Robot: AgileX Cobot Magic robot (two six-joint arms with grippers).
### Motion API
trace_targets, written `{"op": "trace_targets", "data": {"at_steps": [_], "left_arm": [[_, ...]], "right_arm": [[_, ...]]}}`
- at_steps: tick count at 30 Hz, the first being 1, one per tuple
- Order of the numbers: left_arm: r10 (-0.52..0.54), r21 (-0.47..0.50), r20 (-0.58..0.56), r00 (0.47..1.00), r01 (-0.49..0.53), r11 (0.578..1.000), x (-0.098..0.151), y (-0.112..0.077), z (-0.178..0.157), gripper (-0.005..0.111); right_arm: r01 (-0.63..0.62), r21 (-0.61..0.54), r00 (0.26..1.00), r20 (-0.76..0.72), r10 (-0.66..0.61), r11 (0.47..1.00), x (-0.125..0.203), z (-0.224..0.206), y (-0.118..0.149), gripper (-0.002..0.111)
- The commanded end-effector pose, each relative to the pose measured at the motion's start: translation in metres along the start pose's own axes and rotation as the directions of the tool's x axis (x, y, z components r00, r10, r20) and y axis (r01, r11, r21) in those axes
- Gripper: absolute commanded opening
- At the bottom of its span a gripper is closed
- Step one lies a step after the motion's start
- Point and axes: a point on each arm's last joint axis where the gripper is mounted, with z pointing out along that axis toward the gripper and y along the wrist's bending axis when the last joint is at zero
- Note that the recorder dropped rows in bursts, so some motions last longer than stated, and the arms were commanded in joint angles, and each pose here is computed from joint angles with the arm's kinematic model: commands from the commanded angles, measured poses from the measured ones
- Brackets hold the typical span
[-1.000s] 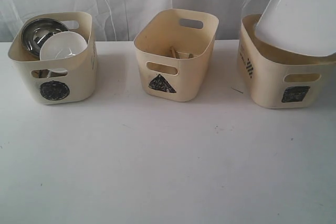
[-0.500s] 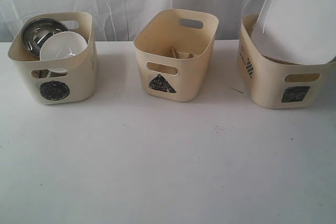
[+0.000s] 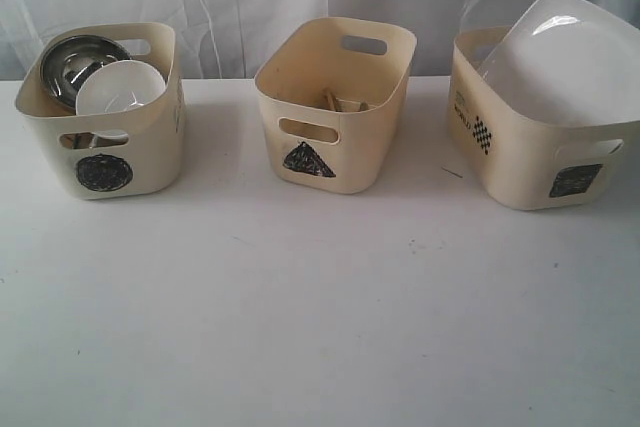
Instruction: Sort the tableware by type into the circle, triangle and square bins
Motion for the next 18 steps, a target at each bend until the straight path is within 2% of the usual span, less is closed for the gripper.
{"op": "trace_targets", "data": {"at_steps": [1,4,6,8,10,11,14,18], "left_arm": [[0.004,0.007,-0.045,0.999,-0.004,1.000,0.006,0.000,0.001,0.000],[0.004,0.007,-0.045,0.999,-0.004,1.000,0.006,0.000,0.001,0.000],[0.004,0.007,-0.045,0.999,-0.004,1.000,0.006,0.000,0.001,0.000],[0.004,0.007,-0.045,0.999,-0.004,1.000,0.006,0.000,0.001,0.000],[0.004,0.007,-0.045,0.999,-0.004,1.000,0.006,0.000,0.001,0.000],[0.004,0.007,-0.045,0.999,-0.004,1.000,0.006,0.000,0.001,0.000],[0.004,0.007,-0.045,0.999,-0.004,1.000,0.006,0.000,0.001,0.000],[0.004,0.007,-0.045,0.999,-0.004,1.000,0.006,0.000,0.001,0.000]], "right_arm": [[-0.065,-0.102,0.997,0.031,0.069,0.993,-0.032,-0.043,0.043,0.000],[-0.152,-0.146,0.983,0.082,0.165,0.978,-0.049,-0.071,0.081,0.000],[-0.226,-0.168,0.957,0.147,0.251,0.959,-0.048,-0.083,0.114,0.000],[-0.255,-0.158,0.919,0.267,0.290,0.954,-0.040,-0.100,0.157,0.000],[-0.263,-0.094,0.851,0.445,0.277,0.960,-0.026,-0.139,0.194,0.000],[-0.266,-0.079,0.841,0.468,0.271,0.961,-0.016,-0.147,0.200,0.000],[-0.184,-0.053,0.835,0.518,0.185,0.982,0.014,-0.184,0.221,0.000],[0.041,-0.068,0.868,0.497,-0.002,0.997,0.057,-0.221,0.240,0.000]]}}
